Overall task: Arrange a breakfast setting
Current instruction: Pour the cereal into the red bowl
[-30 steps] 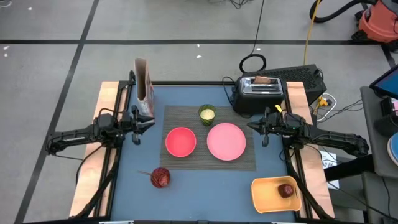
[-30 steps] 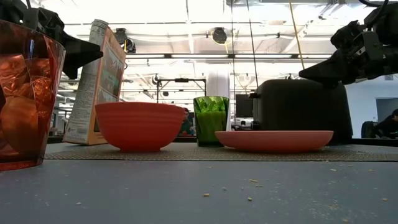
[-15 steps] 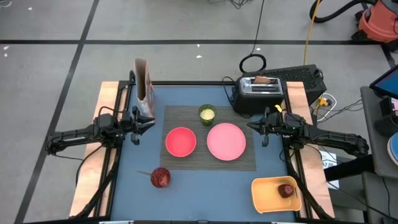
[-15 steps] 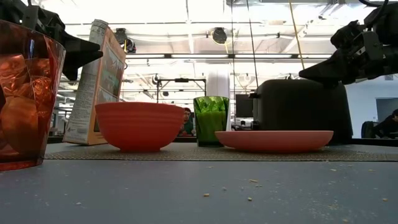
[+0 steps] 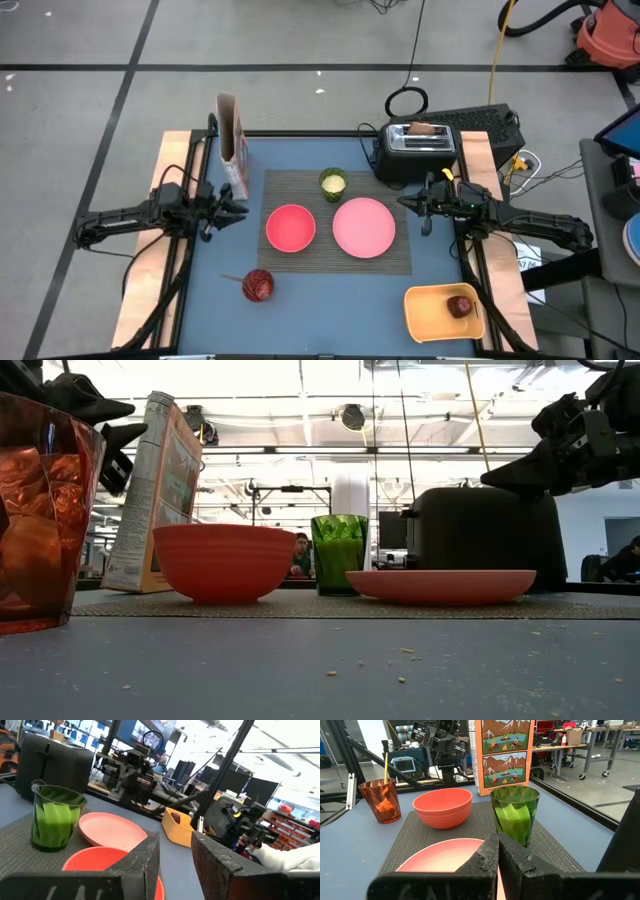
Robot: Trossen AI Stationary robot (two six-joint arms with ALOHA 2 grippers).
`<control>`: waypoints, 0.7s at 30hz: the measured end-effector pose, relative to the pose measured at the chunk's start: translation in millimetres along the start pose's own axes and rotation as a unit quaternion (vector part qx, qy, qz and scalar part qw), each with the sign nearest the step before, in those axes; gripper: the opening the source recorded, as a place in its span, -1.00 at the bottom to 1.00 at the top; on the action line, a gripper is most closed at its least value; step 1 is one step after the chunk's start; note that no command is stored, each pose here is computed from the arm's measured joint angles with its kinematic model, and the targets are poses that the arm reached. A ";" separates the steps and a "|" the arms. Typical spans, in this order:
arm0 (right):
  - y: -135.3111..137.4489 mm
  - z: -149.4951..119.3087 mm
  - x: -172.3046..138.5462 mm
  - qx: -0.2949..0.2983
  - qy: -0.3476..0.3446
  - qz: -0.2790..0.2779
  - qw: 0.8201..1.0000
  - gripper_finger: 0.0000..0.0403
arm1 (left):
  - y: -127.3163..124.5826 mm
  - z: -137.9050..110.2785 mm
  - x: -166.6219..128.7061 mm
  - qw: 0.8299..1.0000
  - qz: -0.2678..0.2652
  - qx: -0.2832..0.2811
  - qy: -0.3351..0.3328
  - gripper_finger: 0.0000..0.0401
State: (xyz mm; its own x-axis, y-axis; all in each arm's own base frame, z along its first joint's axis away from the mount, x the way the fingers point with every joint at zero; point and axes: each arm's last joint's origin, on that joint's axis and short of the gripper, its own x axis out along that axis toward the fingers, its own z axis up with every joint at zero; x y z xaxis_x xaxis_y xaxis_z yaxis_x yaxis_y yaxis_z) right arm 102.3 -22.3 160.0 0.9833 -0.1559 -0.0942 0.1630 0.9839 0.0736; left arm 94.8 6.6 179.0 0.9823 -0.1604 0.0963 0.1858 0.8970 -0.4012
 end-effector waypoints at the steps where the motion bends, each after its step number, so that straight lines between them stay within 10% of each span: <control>1: 0.0 0.0 0.0 0.000 0.000 0.000 1.000 -1.00 | -0.1 0.2 0.0 1.000 0.000 -0.001 -0.001 -0.41; 7: 0.0 0.0 0.0 0.000 0.000 0.000 1.000 -1.00 | -2.9 6.5 -0.2 0.999 -0.011 0.015 -0.034 -0.28; 21: 0.0 0.0 0.0 0.000 0.000 0.000 1.000 -1.00 | -9.7 21.4 -2.8 0.992 -0.028 0.047 -0.118 0.79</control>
State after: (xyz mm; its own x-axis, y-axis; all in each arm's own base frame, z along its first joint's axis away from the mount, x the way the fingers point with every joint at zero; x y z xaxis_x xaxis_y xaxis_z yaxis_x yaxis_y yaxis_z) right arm 102.3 -22.3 160.0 0.9832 -0.1561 -0.0941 0.1632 0.9839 0.0732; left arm 89.8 7.1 202.1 0.9363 -0.1198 0.3302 0.2257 0.9255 -0.3042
